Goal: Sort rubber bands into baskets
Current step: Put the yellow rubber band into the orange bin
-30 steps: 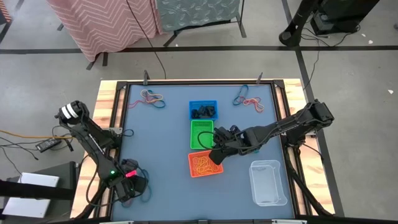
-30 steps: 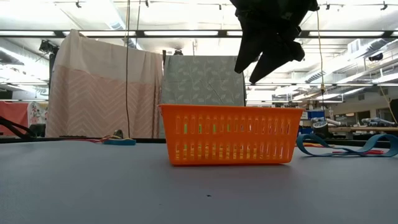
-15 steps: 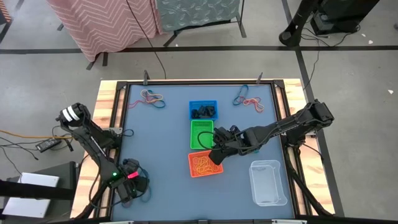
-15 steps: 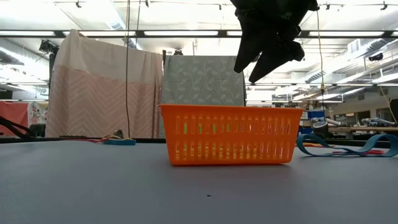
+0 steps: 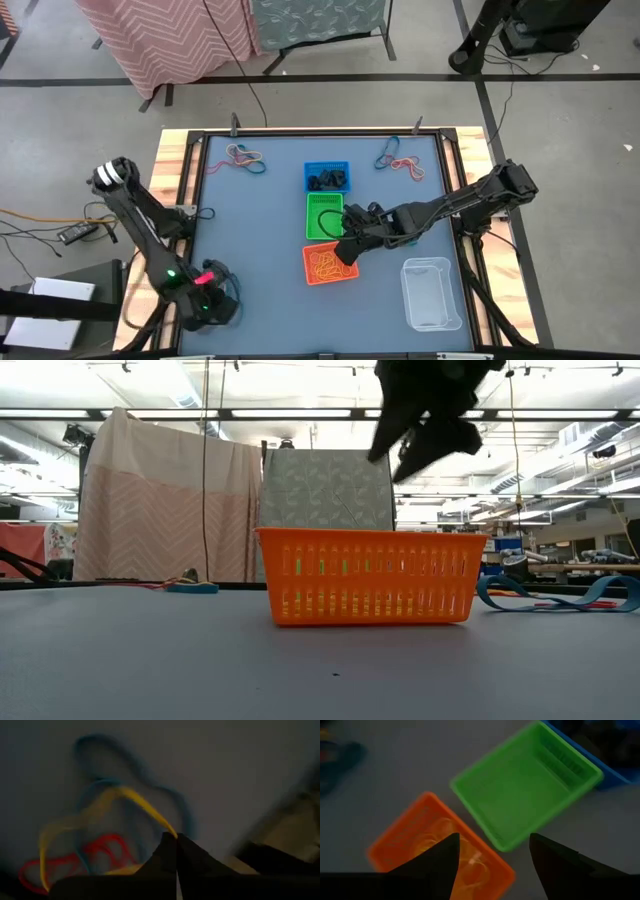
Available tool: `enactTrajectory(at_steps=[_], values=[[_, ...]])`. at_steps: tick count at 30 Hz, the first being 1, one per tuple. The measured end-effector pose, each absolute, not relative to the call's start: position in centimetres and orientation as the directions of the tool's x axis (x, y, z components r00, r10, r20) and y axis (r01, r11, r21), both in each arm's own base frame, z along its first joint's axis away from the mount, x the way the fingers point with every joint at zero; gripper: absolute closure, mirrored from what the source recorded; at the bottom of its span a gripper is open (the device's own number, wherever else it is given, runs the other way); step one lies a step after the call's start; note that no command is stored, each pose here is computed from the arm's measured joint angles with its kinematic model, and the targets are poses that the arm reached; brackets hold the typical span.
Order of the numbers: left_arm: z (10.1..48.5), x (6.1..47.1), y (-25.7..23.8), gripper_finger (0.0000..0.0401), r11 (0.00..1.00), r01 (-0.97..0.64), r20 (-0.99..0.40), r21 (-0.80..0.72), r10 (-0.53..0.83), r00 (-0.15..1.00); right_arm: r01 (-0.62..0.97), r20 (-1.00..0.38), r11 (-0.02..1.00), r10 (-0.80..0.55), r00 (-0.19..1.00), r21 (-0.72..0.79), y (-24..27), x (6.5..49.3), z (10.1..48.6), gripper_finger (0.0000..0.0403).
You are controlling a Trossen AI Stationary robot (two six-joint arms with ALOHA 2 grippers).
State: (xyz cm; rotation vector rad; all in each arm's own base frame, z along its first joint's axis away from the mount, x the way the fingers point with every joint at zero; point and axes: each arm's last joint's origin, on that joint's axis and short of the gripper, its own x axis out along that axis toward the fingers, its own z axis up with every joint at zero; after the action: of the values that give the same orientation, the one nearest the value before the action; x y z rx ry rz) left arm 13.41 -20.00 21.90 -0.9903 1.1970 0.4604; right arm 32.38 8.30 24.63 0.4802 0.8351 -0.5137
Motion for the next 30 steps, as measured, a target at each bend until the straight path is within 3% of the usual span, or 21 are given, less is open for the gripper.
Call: enactTrajectory(at_steps=[3, 8, 12, 18, 26, 30], values=[[26.5, 13.2, -19.1, 0.04, 0.56, -0.693, -0.886, -0.454, -0.203, 0.417, 0.538, -0.756, 0.807, -0.189, 0.627, 0.244, 8.4, 32.5, 25.7, 0.0152], [32.9, 12.6, -15.9, 0.04, 0.636, -0.633, -0.843, -0.442, -0.053, 0.536, 0.49, -0.688, 0.819, -0.172, 0.705, 0.298, 8.3, 32.1, 27.7, 0.0152], [35.3, 14.3, -13.9, 0.04, 0.728, -0.544, -0.785, -0.417, 0.013, 0.62, 0.47, -0.649, 0.818, -0.164, 0.743, 0.331, 8.0, 31.2, 29.4, 0.0152], [35.1, 20.7, -11.8, 0.0401, 0.849, -0.411, -0.726, -0.331, 0.049, 0.686, 0.442, -0.563, 0.815, -0.179, 0.807, 0.375, 7.7, 29.0, 32.5, 0.0152], [33.3, 31.7, -10.9, 0.0401, 0.91, -0.026, -0.484, -0.415, -0.196, 0.853, 0.452, -0.457, 0.804, -0.258, 0.851, 0.388, 6.7, 26.0, 35.8, 0.0152], [30.3, 34.4, -10.9, 0.0401, 0.923, -0.013, -0.527, -0.384, -0.207, 0.824, 0.469, -0.442, 0.796, -0.288, 0.849, 0.382, 6.4, 25.1, 36.4, 0.0152]])
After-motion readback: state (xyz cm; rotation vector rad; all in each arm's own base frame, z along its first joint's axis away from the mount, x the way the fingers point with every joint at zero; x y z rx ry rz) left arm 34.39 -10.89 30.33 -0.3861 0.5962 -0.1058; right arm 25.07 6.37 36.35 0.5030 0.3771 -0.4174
